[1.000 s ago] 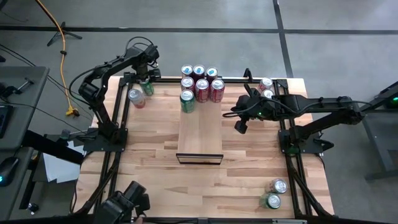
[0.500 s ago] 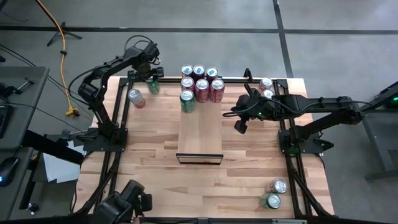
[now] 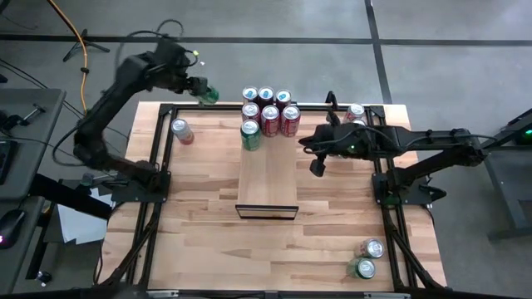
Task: Place canned beverage on shelf
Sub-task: Put the top green soda can on the shelf
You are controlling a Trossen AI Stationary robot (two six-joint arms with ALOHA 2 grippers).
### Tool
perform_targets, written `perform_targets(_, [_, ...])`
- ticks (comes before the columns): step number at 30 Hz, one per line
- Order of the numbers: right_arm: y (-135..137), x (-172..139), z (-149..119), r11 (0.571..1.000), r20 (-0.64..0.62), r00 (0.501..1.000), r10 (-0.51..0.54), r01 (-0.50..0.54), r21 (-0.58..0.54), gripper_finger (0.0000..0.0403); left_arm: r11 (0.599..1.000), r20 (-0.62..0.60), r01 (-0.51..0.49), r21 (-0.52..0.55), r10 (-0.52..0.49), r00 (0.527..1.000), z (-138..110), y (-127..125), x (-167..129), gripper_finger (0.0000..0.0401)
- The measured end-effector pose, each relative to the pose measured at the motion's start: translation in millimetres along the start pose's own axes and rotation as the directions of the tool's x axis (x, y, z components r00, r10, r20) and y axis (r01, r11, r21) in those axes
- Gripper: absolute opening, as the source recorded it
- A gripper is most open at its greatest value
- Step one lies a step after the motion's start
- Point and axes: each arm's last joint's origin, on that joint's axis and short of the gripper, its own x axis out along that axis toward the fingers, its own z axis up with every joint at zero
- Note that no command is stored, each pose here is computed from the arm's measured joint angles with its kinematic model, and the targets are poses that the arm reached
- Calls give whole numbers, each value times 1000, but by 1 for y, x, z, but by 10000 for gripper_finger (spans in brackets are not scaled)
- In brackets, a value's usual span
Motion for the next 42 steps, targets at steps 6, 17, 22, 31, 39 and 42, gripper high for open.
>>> perform_targets(6, [-2, 0, 20, 990, 189, 973, 135, -141, 16, 6, 927, 73, 264, 268, -293, 953, -32, -38, -87, 199])
perform_targets(17, [-9, 4, 31, 908, 297, 891, 343, -395, 136, 208, 536, -100, 498, 682, -606, 789, -82, -122, -128, 199])
perform_targets(22, [-5, 11, 33, 876, 305, 866, 395, -456, 159, 315, 335, -148, 429, 839, -619, 772, -97, -166, -113, 199])
perform_targets(31, [0, 29, 43, 802, 247, 805, 540, -581, 139, 375, -29, -193, 214, 976, -566, 802, -126, -212, -90, 204])
perform_targets(39, [9, 62, 49, 775, 19, 780, 625, -623, 106, 375, -282, -34, -130, 951, -510, 859, -152, -235, -90, 206])
perform_targets(42, [12, 69, 53, 769, -19, 770, 638, -636, 68, 375, -338, -8, -195, 921, -516, 857, -160, -240, -93, 207])
